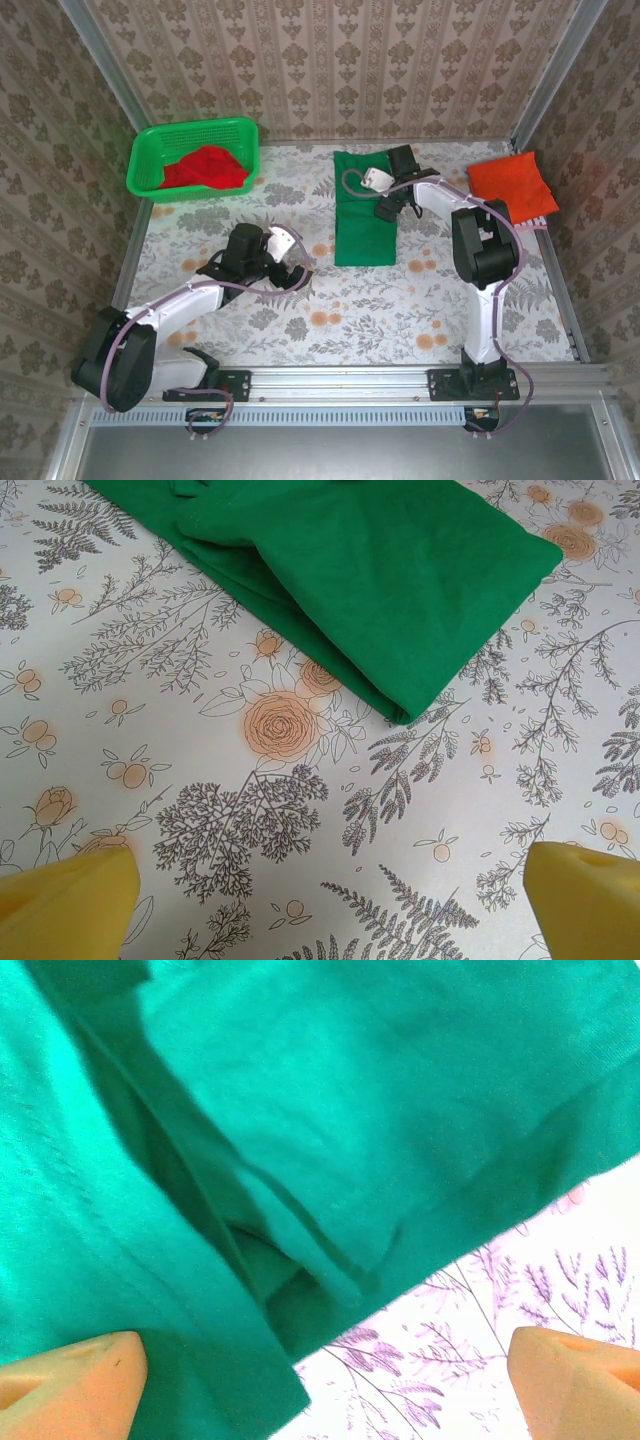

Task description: Fold and stack the t-shirts

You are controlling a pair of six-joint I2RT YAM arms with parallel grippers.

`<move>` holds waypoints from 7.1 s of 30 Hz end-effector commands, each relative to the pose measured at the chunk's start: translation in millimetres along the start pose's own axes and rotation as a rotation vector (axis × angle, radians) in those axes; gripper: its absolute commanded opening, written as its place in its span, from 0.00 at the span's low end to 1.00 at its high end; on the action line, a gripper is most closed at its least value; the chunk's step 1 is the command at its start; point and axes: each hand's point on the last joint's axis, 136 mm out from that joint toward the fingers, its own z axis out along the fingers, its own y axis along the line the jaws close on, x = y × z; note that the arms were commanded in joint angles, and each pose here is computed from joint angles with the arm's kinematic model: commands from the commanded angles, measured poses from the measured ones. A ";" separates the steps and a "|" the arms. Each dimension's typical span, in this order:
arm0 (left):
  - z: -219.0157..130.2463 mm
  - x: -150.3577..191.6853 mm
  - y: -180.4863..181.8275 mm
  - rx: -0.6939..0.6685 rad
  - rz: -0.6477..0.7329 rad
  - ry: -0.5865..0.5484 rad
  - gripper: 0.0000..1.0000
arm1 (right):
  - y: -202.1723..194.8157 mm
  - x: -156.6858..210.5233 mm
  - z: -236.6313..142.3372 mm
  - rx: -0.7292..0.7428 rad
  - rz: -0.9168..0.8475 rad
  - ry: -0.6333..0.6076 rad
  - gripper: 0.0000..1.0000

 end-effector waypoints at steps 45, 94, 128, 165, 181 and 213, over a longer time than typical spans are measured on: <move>-15.1 -11.1 5.2 -0.032 0.015 -0.086 1.00 | 192.7 9.0 -42.6 -0.382 -0.278 0.029 0.27; 207.4 -34.1 64.7 -0.019 -1.070 0.229 0.23 | 247.4 37.8 -179.1 -0.469 -0.199 -0.014 0.00; 174.8 52.9 -21.6 0.118 -1.186 0.464 0.00 | 192.5 12.1 -247.5 -0.391 -0.337 -0.008 0.00; 170.0 112.9 -26.7 0.140 -1.375 0.512 0.00 | 99.4 -65.2 -112.8 -0.474 -0.445 -0.048 0.00; 164.9 117.4 -23.8 0.113 -1.380 0.526 0.00 | 95.8 -57.3 -53.8 -0.496 -0.409 -0.009 0.00; 136.1 64.7 -8.2 0.070 -1.269 0.398 0.19 | 1.9 -87.8 -117.0 0.053 0.220 -0.306 0.94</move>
